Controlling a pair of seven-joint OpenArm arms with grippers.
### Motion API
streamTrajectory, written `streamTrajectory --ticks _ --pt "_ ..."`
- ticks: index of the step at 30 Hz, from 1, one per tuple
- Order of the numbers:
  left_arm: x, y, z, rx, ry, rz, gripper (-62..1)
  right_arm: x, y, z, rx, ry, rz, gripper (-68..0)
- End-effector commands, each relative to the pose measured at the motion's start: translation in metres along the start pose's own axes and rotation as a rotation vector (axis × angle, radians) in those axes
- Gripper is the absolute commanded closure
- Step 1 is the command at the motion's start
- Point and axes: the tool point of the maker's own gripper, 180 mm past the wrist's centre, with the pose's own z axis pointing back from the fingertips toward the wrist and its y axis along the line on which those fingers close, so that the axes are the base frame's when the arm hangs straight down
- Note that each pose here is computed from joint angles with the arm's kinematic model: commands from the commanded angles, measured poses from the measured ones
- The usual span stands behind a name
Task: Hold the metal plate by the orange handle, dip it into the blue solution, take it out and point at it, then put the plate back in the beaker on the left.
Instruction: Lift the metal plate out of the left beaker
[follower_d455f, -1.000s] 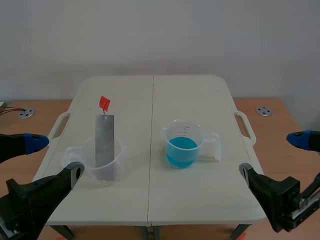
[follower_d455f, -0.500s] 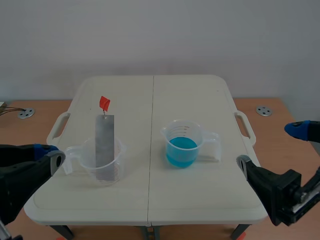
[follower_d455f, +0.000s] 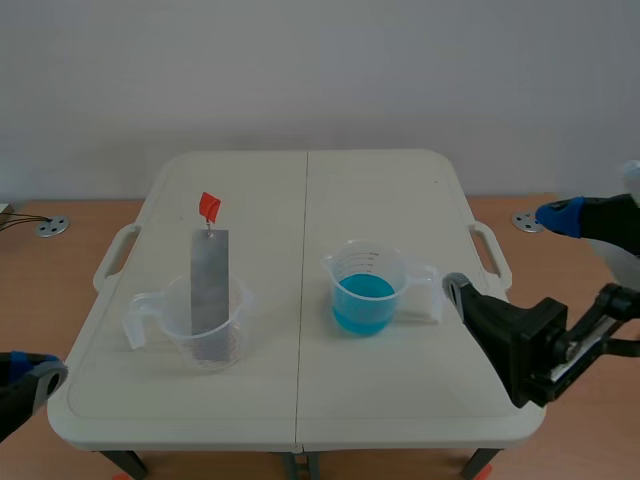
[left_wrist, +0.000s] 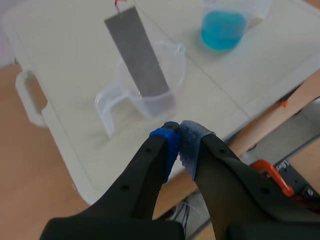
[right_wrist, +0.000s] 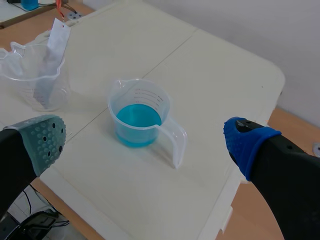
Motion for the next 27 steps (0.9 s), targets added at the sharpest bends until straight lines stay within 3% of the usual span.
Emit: streamTrajectory --ticks 1,9,19,27 --pt "0.003 -0.004 0.006 -0.007 -0.012 0.002 -3.0 0.012 0.002 -0.004 0.010 -0.037 0.007 -66.3" --pt "-0.022 -0.012 0.032 -0.014 0.070 0.017 -3.0 0.038 0.015 -0.028 0.073 -0.119 0.028 -66.3" --pt "-0.057 -0.015 0.046 0.024 0.153 0.001 -3.0 0.053 0.040 -0.063 0.147 -0.102 0.039 -66.3" --pt "-0.059 -0.014 0.046 0.030 0.152 0.005 -3.0 0.062 0.052 -0.091 0.171 -0.102 0.015 -66.3"
